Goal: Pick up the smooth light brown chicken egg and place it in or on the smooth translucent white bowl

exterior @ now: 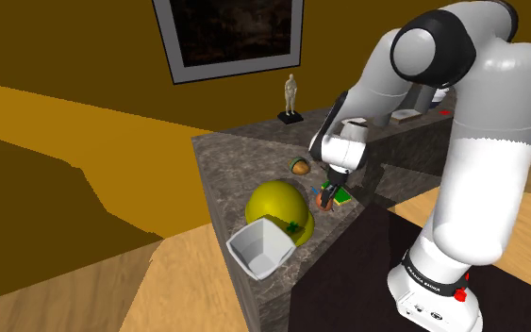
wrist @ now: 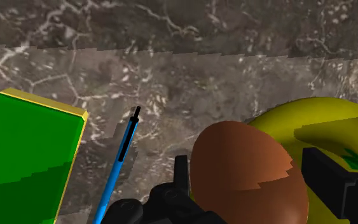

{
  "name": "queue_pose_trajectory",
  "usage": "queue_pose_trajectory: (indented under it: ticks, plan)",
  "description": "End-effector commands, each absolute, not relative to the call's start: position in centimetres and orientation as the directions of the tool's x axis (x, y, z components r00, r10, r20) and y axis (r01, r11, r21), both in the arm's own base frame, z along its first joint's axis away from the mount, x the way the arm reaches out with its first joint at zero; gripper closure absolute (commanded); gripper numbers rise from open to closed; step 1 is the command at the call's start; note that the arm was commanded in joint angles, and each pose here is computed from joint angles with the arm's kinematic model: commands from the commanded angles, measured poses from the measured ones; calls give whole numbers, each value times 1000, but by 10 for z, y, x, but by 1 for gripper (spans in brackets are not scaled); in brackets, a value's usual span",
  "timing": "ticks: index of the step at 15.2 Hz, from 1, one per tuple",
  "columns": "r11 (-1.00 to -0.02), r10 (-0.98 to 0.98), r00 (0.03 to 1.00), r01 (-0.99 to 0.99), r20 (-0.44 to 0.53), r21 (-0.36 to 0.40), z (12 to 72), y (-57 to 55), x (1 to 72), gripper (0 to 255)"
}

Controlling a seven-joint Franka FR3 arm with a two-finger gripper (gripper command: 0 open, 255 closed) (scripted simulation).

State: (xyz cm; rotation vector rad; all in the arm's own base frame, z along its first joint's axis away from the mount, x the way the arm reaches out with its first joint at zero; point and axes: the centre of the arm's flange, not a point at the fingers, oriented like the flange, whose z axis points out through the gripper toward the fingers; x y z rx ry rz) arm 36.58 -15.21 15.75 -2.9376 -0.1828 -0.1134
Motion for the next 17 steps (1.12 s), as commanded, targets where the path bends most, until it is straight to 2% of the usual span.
queue_pose_trajectory:
  ticks: [1,17]
  plan:
    - [-973,115,989,130,88,-189,168,-153,366,255]
    - [-973,115,989,130,88,-189,253,-153,366,255]
